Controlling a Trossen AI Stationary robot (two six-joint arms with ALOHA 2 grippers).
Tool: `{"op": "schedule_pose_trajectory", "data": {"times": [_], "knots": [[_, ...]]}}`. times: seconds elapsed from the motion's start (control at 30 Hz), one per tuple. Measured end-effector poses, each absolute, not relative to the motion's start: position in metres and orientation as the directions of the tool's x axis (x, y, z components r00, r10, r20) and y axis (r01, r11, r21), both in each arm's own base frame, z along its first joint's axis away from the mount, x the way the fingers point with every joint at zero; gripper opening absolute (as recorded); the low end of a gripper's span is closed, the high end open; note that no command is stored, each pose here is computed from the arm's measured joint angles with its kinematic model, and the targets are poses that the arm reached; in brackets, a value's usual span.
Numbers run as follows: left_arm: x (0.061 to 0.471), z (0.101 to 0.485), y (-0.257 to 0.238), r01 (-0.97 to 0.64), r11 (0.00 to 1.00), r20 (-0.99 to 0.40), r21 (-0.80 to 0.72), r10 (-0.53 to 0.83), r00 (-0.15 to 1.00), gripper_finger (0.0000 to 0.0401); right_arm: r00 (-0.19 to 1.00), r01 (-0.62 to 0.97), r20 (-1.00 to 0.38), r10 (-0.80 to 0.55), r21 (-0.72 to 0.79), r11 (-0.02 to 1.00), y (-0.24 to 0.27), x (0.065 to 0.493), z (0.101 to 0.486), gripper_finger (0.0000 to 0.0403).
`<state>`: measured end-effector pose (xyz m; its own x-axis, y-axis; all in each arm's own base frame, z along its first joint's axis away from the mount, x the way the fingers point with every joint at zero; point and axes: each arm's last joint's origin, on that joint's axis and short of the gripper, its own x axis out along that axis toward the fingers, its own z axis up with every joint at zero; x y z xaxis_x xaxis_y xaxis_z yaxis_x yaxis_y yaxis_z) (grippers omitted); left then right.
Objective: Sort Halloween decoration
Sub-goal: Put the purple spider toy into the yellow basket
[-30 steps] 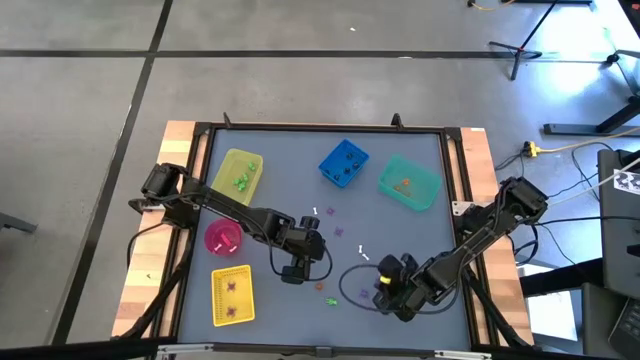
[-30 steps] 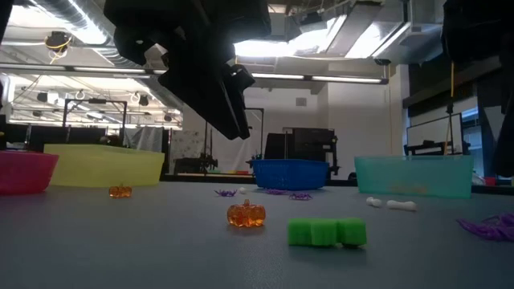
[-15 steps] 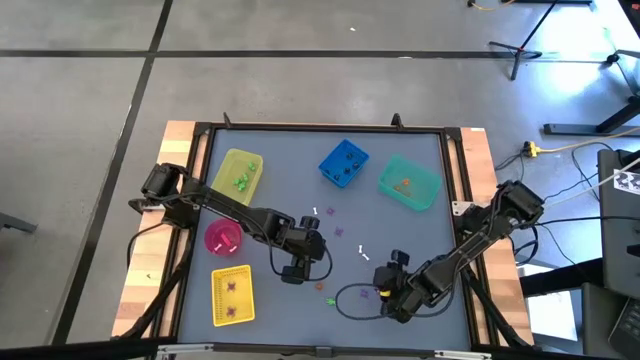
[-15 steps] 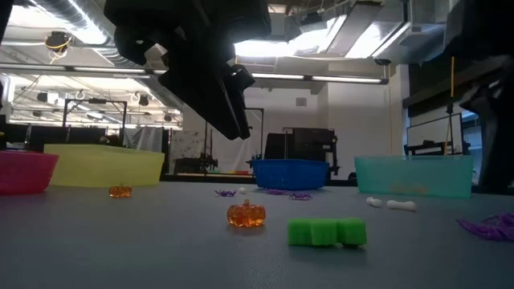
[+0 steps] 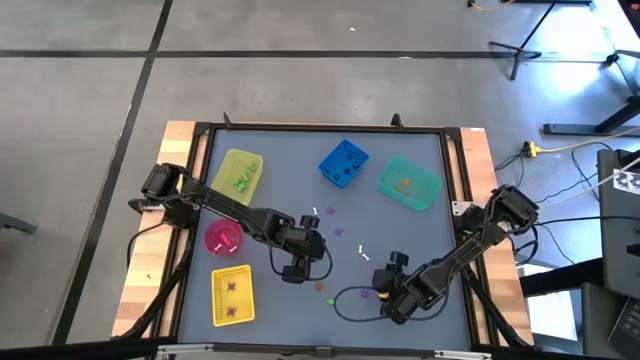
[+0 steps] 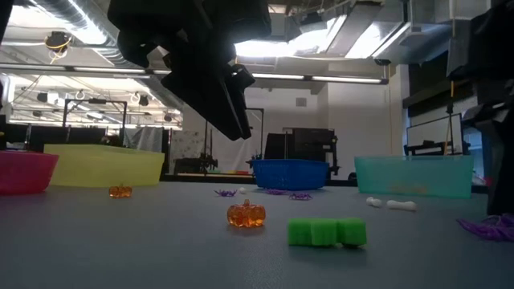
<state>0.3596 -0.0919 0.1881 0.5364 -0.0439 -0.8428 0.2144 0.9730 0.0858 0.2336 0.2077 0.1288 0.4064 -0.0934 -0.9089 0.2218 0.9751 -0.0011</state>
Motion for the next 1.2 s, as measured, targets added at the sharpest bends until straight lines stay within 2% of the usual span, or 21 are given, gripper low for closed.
{"op": "schedule_pose_trajectory", "data": {"times": [0.33, 0.77, 1.2], "knots": [[0.3596, 0.1881, -0.0919, 0.214, 0.973, -0.843, 0.086, -0.044, 0.537, 0.0159, 0.400, 0.224, -0.912, -0.090, 0.002, 0.975, 0.2079, 0.2337, 0.1277, 0.0189], [0.3596, 0.1881, -0.0919, 0.214, 0.973, -0.843, 0.086, -0.043, 0.536, 0.0159, 0.399, 0.222, -0.913, -0.085, 0.007, 0.975, 0.2083, 0.2338, 0.1270, 0.0123], [0.3595, 0.1880, -0.0919, 0.214, 0.973, -0.843, 0.086, -0.043, 0.536, 0.0159, 0.414, 0.220, -0.907, -0.076, 0.019, 0.975, 0.2114, 0.2373, 0.1304, 0.0120]]}}
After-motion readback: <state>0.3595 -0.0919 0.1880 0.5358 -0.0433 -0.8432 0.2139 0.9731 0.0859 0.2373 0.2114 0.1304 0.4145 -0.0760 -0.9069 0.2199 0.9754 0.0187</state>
